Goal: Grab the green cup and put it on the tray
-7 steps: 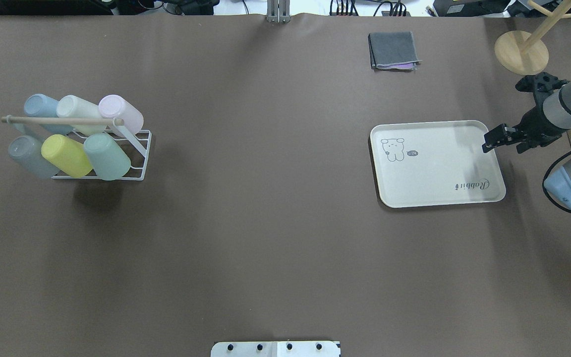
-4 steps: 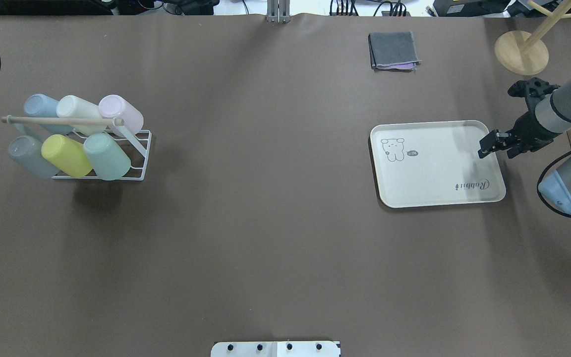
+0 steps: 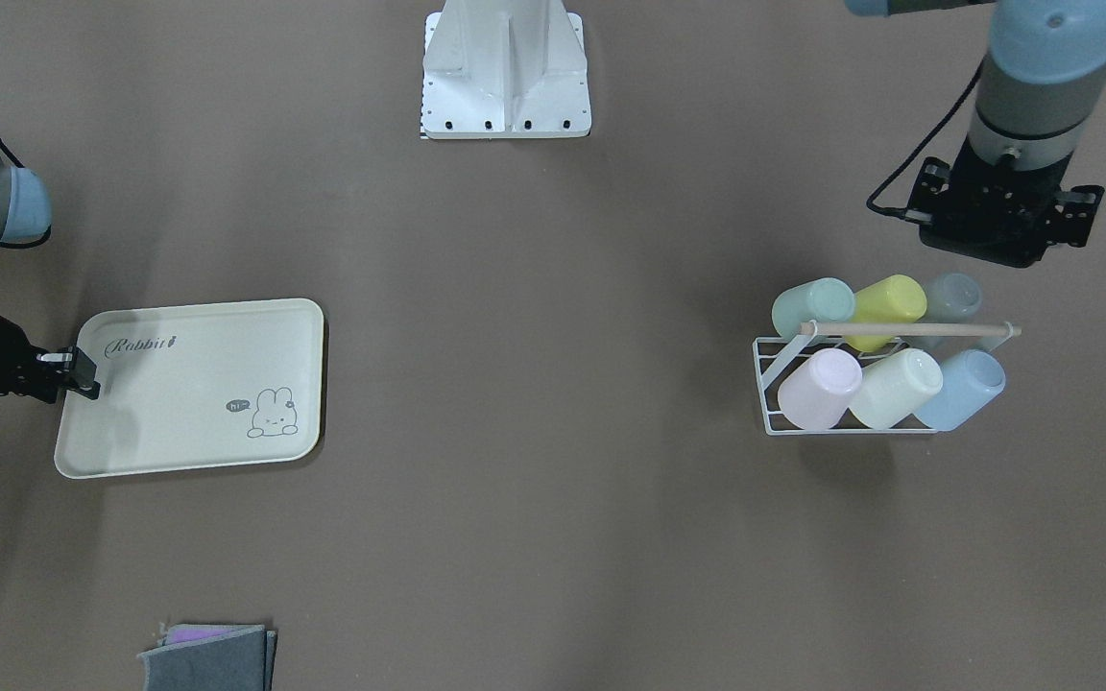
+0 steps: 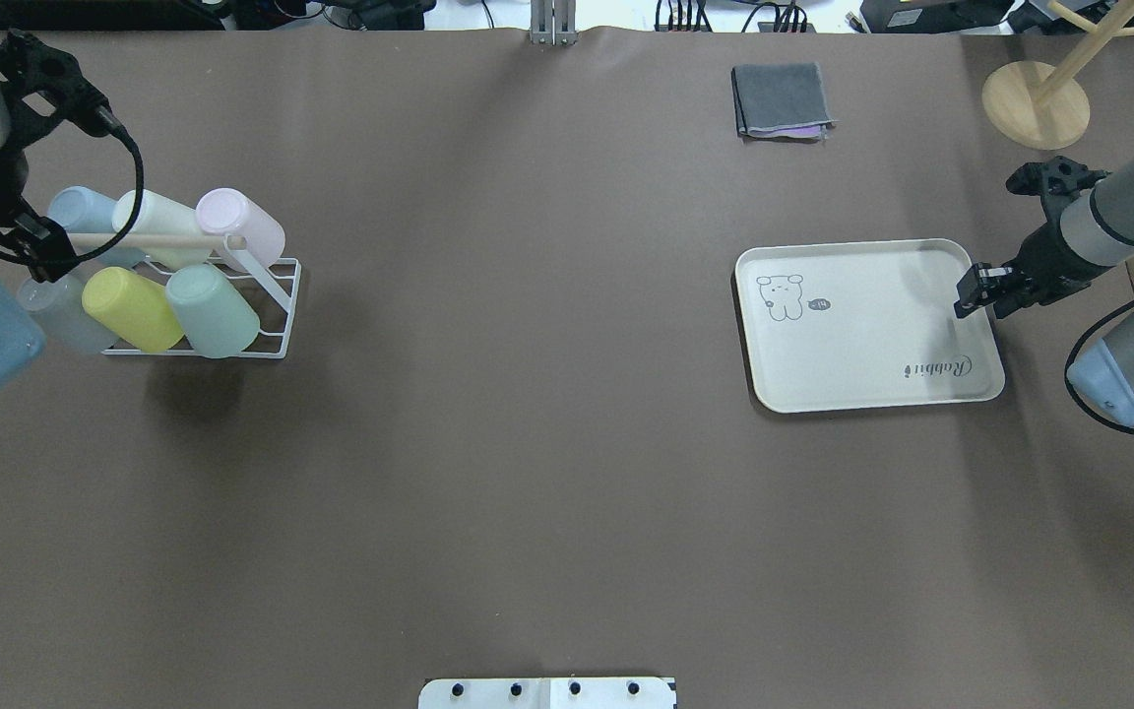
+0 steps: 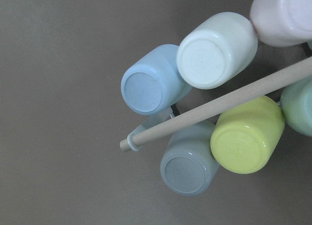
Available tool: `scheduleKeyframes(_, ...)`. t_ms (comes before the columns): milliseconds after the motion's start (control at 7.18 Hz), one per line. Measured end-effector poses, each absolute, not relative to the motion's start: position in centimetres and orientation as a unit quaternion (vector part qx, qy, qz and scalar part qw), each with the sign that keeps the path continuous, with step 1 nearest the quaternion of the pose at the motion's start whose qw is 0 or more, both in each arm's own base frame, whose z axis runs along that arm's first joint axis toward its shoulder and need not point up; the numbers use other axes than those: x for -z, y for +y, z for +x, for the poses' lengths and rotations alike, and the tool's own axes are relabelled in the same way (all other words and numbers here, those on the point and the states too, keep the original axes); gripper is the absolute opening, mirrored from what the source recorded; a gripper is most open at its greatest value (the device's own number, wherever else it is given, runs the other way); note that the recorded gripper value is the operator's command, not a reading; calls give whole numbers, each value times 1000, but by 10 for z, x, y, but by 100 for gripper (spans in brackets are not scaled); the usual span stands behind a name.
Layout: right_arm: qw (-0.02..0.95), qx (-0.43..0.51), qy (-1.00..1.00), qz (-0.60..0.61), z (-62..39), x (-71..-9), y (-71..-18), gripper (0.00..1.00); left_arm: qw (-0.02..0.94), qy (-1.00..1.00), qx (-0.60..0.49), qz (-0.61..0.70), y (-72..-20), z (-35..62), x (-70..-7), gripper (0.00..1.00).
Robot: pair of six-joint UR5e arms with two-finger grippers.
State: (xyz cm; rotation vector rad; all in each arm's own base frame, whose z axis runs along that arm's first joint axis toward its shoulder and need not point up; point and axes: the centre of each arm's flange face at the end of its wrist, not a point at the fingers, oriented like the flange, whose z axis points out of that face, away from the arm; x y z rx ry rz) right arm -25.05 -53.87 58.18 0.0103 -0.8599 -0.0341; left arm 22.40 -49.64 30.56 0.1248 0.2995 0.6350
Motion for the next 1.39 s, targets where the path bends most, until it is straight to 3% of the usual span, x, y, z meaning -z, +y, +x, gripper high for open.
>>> scheduleKeyframes(418,909,17,-416,3,-250,-585,-537,56,877,37,-470,89,-471,292,-279,98)
scheduleKeyframes(557,909,17,-416,3,-250,-585,-537,48,858,6,-503,101,-467,301,-274,98)
scheduleKeyframes(1393,910,19,-415,2,-251,-586,-536,42,734,-144,-658,92,-431,379,-287,98)
